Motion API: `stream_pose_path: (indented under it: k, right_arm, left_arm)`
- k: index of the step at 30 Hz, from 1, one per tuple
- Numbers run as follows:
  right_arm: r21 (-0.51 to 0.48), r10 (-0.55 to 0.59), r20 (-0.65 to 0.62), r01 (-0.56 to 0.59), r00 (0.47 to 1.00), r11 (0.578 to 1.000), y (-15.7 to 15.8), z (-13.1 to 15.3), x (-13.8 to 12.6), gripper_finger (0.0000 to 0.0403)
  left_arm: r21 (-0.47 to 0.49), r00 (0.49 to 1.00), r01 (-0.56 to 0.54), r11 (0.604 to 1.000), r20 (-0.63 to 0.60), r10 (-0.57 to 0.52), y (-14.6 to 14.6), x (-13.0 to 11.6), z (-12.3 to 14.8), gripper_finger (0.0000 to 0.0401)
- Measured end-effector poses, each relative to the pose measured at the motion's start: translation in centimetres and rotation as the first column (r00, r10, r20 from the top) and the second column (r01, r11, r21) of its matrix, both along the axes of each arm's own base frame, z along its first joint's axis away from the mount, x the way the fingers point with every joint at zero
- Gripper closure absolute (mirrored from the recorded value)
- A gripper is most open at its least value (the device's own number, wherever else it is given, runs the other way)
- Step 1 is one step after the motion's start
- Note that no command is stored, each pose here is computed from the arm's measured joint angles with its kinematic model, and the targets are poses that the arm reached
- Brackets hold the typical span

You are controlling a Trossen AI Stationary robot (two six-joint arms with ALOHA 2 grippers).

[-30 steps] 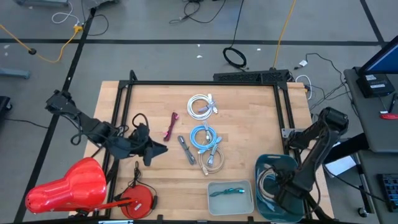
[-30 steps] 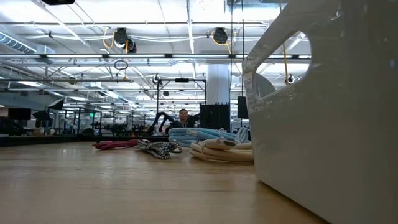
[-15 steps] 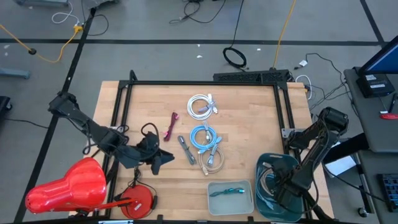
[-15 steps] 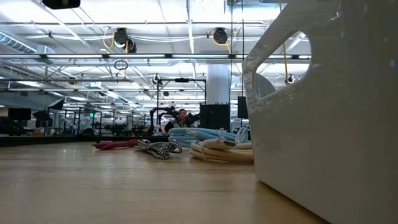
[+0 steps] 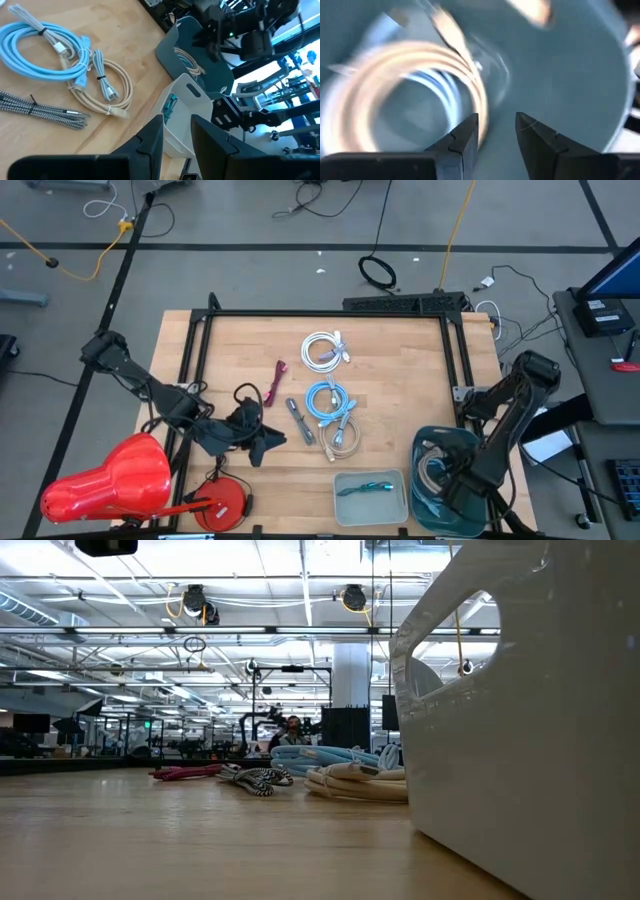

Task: Pick & Place USB Port
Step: Put the gray and white USB cable into the gray bin

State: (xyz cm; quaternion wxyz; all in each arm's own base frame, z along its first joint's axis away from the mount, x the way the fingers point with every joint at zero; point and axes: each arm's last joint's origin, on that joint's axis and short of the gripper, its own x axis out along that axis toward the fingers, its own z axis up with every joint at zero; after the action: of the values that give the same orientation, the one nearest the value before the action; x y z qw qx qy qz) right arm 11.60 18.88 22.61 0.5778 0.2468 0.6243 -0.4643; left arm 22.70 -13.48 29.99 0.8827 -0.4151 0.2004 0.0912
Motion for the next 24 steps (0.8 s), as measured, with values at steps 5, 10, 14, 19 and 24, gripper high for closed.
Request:
stream_pose_path:
  k: [5,10,14,19,24]
  right_arm:
    - [0.002,0.056,0.233,-0.058,0.971,0.998,-1.0,4.0,1.5,0.0282]
    - [-0.024,0.101,0.572,-0.106,0.814,0.994,-2.2,7.3,3.4,0.0284]
    - [-0.088,0.133,0.76,-0.103,0.636,0.991,-3.6,9.1,5.3,0.0286]
    - [-0.217,0.23,0.856,-0.082,0.462,0.973,-5.9,11.2,8.6,0.0293]
    - [-0.327,0.317,0.898,-0.019,0.306,0.945,-8.9,13.4,12.5,0.0293]
  left_arm:
    - [0.008,1.0,-0.009,1.0,0.022,0.009,0.4,0.3,0.2,0.03]
    - [0.024,0.999,-0.03,0.999,0.022,0.029,1.1,0.7,0.3,0.03]
    - [0.045,0.999,-0.038,0.998,0.02,0.037,1.5,0.9,0.2,0.03]
    - [0.073,0.999,-0.04,0.997,0.014,0.039,2.2,1.2,0.2,0.03]
    - [0.061,1.0,-0.004,0.998,-0.008,0.005,3.4,1.9,0.2,0.03]
